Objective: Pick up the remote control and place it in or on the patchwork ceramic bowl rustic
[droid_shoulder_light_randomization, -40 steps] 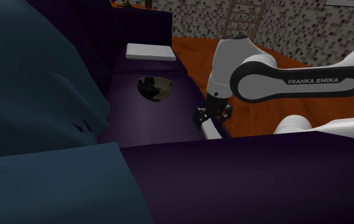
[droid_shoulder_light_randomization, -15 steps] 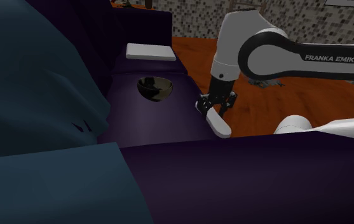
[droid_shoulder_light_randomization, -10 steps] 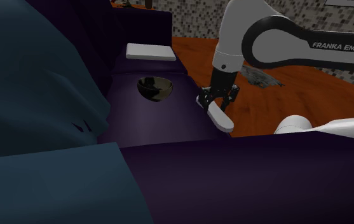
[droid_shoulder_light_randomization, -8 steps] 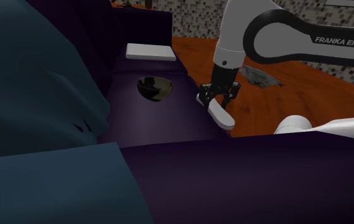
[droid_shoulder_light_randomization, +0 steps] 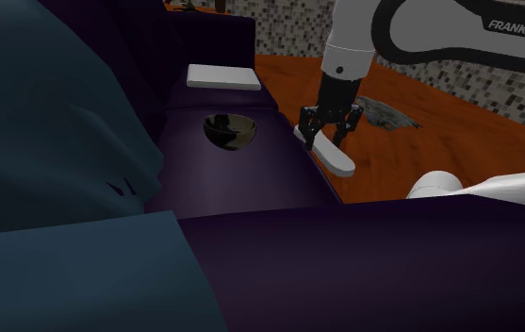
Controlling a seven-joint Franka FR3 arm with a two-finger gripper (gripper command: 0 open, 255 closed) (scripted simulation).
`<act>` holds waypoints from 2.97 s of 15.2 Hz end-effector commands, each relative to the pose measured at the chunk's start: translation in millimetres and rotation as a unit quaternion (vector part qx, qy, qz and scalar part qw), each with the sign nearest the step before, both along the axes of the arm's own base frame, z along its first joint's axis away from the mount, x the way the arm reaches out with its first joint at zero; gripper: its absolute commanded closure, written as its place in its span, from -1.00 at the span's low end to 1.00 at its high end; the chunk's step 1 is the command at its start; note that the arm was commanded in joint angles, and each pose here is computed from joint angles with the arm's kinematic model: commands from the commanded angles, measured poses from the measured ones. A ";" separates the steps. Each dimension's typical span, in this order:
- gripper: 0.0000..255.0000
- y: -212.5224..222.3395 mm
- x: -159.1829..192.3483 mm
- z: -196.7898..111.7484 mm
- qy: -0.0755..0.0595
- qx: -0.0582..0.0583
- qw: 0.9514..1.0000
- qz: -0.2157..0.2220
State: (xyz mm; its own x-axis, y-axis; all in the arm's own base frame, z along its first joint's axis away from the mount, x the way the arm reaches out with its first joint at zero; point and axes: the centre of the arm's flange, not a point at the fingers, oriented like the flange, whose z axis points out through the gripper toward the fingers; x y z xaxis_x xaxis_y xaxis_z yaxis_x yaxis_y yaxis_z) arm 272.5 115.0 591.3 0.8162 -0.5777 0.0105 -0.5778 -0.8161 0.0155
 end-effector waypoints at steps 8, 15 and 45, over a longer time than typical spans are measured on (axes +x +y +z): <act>1.00 -2.1 38.8 31.3 0.000 0.000 1.000 0.000; 1.00 -7.2 131.0 33.7 0.000 0.000 1.000 0.000; 1.00 -17.7 320.4 -39.8 0.000 0.000 1.000 0.000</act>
State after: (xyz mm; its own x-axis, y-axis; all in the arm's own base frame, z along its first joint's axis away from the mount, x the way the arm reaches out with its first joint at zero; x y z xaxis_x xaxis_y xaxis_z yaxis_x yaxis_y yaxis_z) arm 592.7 97.0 553.6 0.8162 -0.5776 0.0097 -0.5777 -0.8161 0.0162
